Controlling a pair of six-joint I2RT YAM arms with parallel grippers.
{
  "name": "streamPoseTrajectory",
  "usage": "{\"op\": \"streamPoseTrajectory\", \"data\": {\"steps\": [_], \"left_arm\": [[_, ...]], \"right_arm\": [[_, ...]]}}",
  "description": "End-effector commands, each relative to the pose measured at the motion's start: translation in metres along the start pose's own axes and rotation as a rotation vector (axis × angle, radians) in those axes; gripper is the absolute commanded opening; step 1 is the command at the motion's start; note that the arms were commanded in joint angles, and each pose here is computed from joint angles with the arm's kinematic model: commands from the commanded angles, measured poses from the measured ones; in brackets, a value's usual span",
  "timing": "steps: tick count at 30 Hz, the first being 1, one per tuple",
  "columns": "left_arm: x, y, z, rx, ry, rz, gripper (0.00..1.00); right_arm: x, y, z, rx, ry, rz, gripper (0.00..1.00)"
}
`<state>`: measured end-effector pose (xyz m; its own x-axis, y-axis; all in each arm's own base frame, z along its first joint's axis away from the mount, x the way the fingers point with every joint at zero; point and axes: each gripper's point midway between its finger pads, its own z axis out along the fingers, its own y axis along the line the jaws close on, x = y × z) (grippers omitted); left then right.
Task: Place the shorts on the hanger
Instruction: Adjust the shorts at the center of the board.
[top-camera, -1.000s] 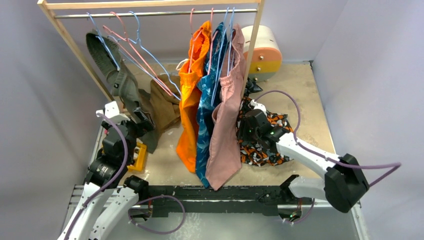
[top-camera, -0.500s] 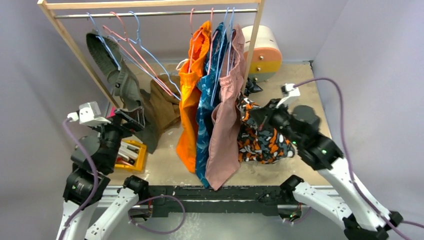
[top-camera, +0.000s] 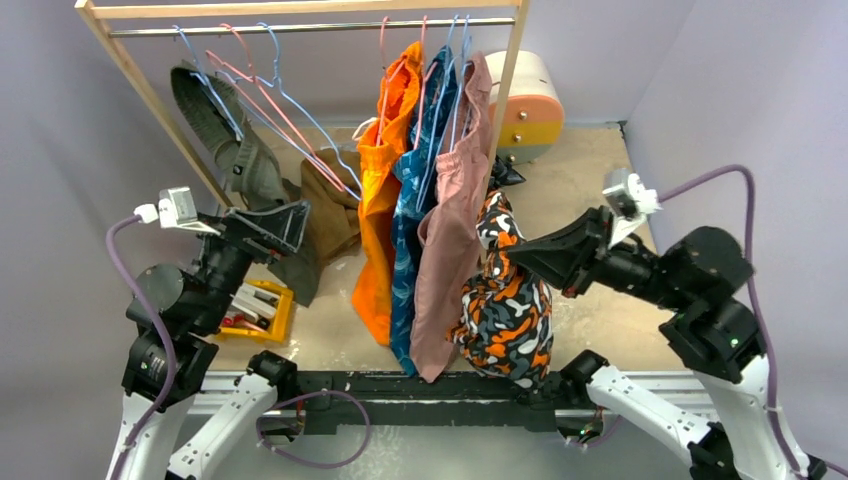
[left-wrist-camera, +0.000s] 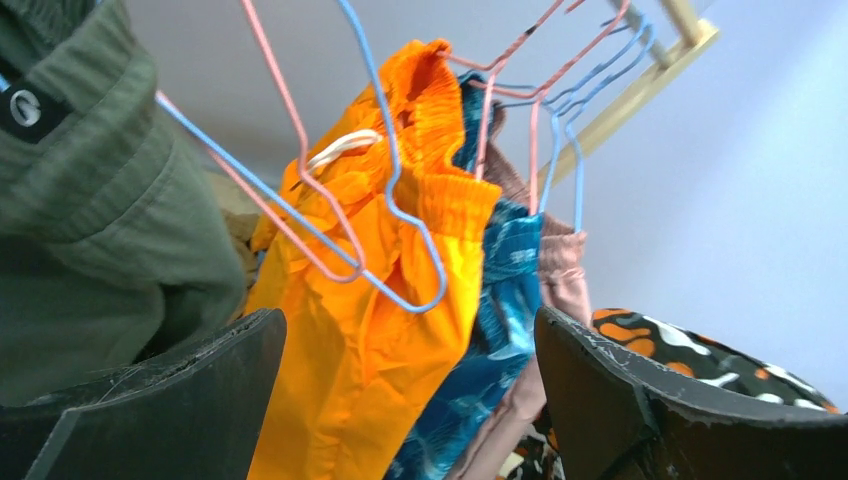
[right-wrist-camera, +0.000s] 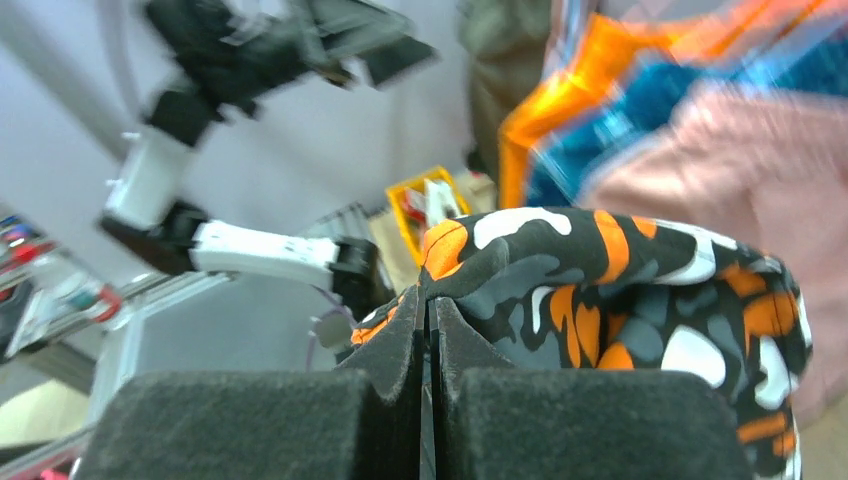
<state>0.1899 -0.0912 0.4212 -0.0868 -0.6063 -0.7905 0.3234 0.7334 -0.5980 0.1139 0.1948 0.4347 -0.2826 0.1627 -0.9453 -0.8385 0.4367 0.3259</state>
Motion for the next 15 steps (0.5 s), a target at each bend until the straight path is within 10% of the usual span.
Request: {"op": "streamPoseTrajectory", "data": {"steps": [1, 15], "left_arm": [[-0.05, -0.052, -0.01, 0.18, -0.137, -0.127, 0.94], [0.017, -0.081, -0.026, 0.414, 0.184, -0.076, 0.95]], "right_arm": [[-0.076, 0.091, -0.021, -0.412, -0.182, -0.177, 0.0], [0.026, 0.039, 0.058, -0.445, 0.1, 0.038, 0.0]]}}
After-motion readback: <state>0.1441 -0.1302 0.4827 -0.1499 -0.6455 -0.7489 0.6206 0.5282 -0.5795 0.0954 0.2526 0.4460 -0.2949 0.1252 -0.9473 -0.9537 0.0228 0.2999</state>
